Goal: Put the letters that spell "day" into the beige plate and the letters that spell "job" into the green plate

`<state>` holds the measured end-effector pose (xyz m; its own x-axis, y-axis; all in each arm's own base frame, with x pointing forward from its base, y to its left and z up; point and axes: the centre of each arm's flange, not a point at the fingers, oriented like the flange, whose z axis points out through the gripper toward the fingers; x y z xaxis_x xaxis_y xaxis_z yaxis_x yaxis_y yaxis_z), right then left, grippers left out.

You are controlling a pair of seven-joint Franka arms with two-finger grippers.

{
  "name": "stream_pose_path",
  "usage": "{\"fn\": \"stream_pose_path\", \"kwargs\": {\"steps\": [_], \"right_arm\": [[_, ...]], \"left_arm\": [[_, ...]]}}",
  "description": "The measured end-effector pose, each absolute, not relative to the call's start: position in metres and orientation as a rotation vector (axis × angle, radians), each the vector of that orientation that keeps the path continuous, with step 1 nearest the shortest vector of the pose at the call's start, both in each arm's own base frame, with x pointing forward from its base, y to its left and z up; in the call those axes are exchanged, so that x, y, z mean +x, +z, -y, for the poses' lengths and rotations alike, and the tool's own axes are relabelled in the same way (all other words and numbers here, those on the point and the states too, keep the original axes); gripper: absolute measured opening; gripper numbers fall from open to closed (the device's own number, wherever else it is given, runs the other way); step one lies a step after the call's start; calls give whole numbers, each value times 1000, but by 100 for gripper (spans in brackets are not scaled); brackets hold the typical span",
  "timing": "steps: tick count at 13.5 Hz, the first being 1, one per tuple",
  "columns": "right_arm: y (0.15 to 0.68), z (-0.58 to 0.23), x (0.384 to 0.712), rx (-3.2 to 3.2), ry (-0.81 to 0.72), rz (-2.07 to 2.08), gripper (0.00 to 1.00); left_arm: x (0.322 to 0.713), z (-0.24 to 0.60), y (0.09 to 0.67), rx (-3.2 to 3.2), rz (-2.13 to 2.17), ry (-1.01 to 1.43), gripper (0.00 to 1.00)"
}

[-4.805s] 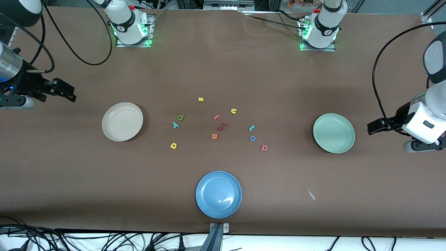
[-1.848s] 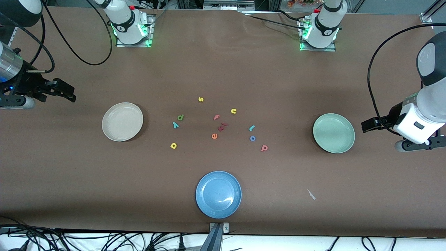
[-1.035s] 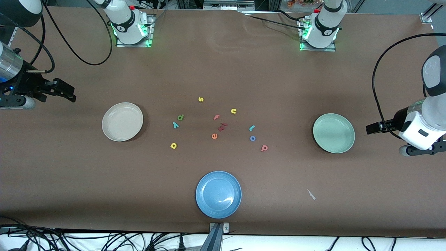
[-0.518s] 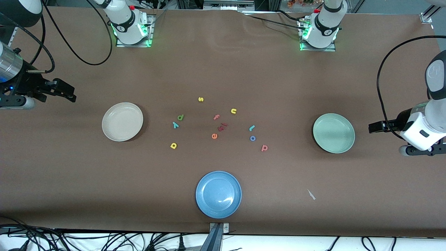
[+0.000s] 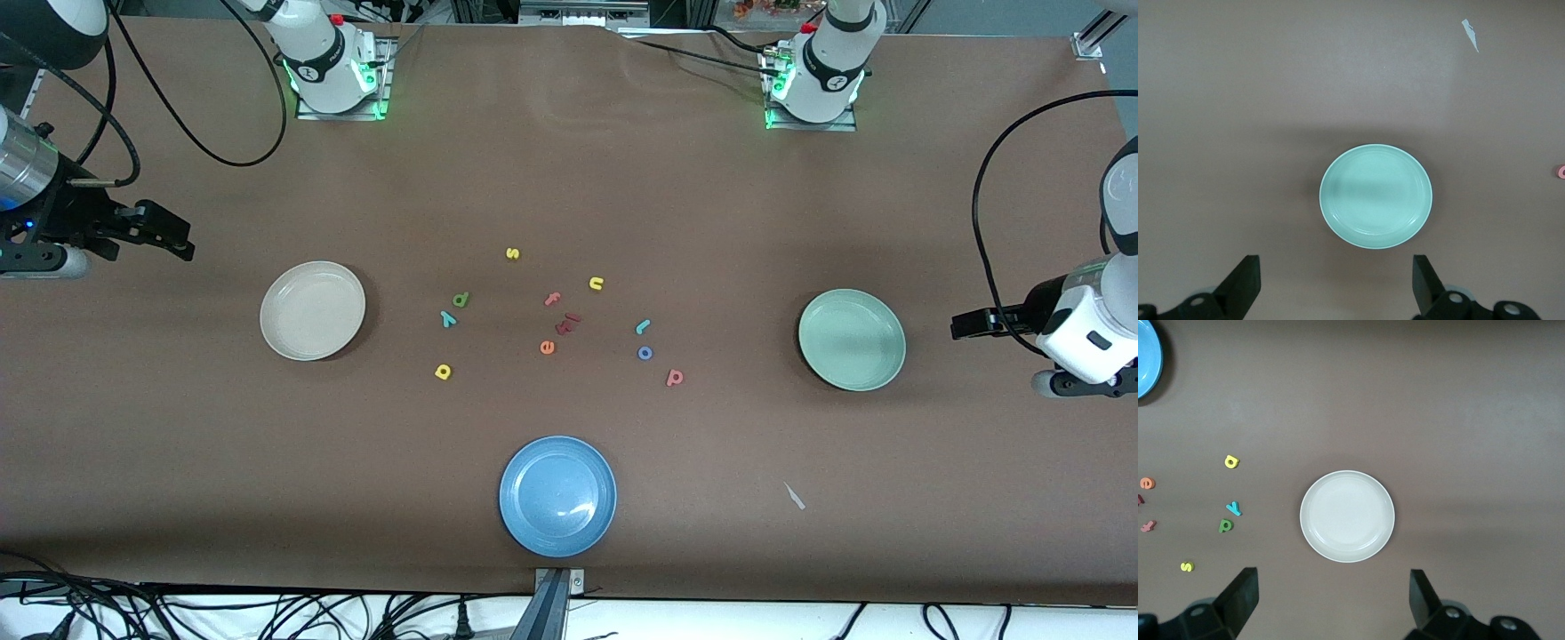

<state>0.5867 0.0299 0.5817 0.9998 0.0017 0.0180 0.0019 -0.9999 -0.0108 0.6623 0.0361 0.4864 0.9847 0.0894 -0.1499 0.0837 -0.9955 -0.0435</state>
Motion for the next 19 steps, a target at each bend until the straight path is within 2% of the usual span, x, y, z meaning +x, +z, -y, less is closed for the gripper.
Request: {"fn": "stream_pose_path", "kwargs": {"steps": [14, 19], "right_arm": [[581, -32, 588, -3130, -38, 8, 100], [561, -81, 598, -3126, -29, 68, 100]], "left_arm": [[661, -36, 481, -3126, 119, 259, 100], [659, -54, 481, -3128, 138, 262, 100]]}}
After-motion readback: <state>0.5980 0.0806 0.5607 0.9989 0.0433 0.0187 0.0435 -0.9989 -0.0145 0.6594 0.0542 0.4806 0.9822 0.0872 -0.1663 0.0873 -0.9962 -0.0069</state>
